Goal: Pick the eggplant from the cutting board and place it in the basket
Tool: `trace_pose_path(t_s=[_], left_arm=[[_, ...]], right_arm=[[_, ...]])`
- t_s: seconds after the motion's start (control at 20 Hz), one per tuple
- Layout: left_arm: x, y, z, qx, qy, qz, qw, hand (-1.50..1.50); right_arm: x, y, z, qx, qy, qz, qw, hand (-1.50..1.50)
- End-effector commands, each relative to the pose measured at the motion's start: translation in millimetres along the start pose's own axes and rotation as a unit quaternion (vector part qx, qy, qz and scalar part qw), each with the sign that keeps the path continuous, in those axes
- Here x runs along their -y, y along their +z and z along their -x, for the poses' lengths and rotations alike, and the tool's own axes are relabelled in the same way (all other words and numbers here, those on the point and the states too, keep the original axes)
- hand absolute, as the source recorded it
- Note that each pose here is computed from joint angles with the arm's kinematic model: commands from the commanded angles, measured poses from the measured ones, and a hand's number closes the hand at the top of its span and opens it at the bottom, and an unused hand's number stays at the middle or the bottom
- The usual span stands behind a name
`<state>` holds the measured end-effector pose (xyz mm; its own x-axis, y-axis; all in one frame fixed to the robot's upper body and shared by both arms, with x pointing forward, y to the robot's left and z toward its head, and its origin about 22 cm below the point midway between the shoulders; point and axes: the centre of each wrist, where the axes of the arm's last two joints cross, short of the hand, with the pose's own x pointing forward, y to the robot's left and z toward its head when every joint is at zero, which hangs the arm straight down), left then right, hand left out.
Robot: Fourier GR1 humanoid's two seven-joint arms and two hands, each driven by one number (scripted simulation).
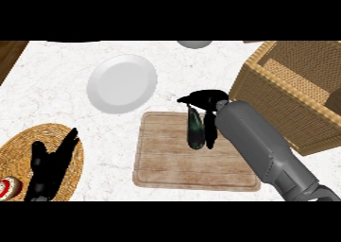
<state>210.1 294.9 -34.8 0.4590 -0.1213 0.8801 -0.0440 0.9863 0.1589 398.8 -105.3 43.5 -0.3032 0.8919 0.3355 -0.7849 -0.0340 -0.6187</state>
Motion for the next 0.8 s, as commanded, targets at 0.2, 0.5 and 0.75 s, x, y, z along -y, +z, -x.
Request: trace_pose_path(t_s=[0.2,0.5,0.75], left_arm=[[-10.2,-19.3,3.4,-0.038,0.009,0.003,0.9992,0.0],[0.8,4.1,12.5,-0.037,-0.002,0.005,0.9993,0.0],[15.2,-0.3,17.8,-0.035,-0.001,-0.001,0.9994,0.0]], right_arm=[[-24.4,-14.0,2.7,0.006,-0.003,0.017,1.0,-1.5],[-17.1,-10.6,-2.4,0.035,0.049,0.02,0.998,1.5],[-20.3,-16.2,4.9,0.036,0.081,0.046,0.995,1.5]])
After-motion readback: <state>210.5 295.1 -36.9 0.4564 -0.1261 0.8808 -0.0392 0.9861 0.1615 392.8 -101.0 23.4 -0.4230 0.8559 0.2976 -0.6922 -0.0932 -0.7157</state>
